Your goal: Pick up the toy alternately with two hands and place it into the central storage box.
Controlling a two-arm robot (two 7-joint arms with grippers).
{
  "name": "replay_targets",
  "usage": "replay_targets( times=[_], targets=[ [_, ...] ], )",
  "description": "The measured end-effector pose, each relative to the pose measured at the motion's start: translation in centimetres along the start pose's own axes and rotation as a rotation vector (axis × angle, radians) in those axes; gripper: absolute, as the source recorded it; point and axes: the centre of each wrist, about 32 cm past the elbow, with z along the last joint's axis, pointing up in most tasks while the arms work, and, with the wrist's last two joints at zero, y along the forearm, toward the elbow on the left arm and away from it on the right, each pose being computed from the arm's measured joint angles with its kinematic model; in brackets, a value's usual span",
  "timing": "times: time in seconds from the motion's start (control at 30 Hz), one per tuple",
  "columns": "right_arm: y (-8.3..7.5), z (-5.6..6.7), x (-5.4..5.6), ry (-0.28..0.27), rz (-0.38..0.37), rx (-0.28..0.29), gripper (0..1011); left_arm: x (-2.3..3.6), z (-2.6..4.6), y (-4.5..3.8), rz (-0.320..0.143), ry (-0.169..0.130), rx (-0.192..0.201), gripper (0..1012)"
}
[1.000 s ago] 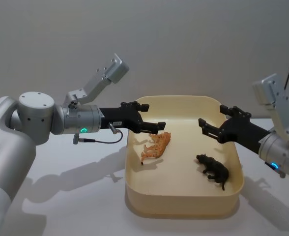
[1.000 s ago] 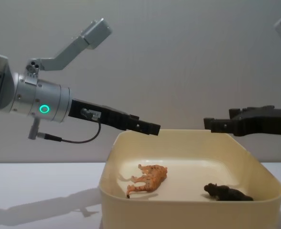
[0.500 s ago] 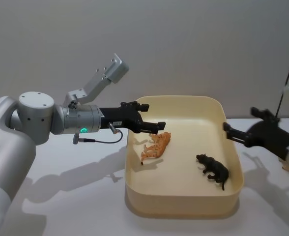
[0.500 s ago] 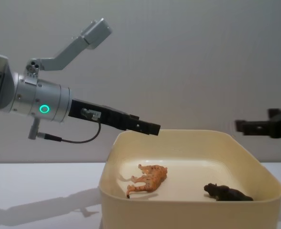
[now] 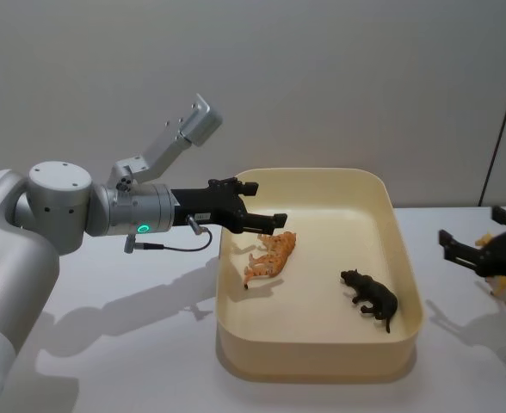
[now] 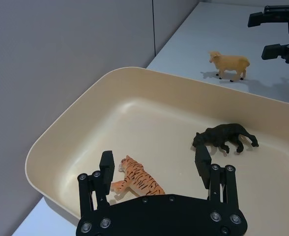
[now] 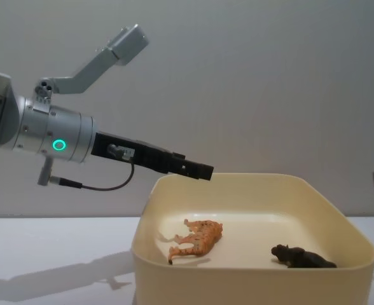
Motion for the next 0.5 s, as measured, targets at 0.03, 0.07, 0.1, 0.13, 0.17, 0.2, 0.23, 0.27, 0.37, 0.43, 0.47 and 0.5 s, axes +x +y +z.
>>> replay_targets(
  times=[0.03,0.07,0.1,0.13,0.17,0.2,0.23,0.27,0.37,0.43,0.47,0.5],
  targets=[
    [-0.4,-0.2,0.2,0.002,-0.013,-0.007,1001,0.00,0.00,0.00,0.000,0.000,0.000,1002],
    [-0.6,-0.3,0.2,0.003,-0.019,-0.010,1001,0.00,0.00,0.00,0.000,0.000,0.000,1002],
    [-0.8,-0.3,0.3,0.004,-0.025,-0.014,1001,0.00,0.00,0.00,0.000,0.000,0.000,1002],
    [-1.1,-0.5,0.5,0.007,-0.040,-0.021,1001,0.00,0.00,0.00,0.000,0.000,0.000,1001],
    [-1.3,-0.7,0.6,0.007,-0.047,-0.026,1001,0.00,0.00,0.00,0.000,0.000,0.000,1001],
    [-1.5,-0.8,0.7,0.009,-0.053,-0.030,1001,0.00,0.00,0.00,0.000,0.000,0.000,1002],
    [-1.8,-1.0,0.8,0.011,-0.065,-0.039,1001,0.00,0.00,0.00,0.000,0.000,0.000,1002],
    [-1.9,-1.1,0.9,0.013,-0.072,-0.043,1001,0.00,0.00,0.00,0.000,0.000,0.000,1002],
    [-2.4,-1.6,1.2,0.017,-0.094,-0.062,1001,0.00,0.00,0.00,0.000,0.000,0.000,1001],
    [-2.7,-1.9,1.4,0.020,-0.107,-0.076,1001,0.00,0.00,0.00,0.000,0.000,0.000,1001],
    [-2.7,-2.1,1.4,0.021,-0.111,-0.082,1001,0.00,0.00,0.00,0.000,0.000,0.000,1001],
    [-2.8,-2.2,1.5,0.023,-0.114,-0.087,1001,0.00,0.00,0.00,0.000,0.000,0.000,1001]
  ],
)
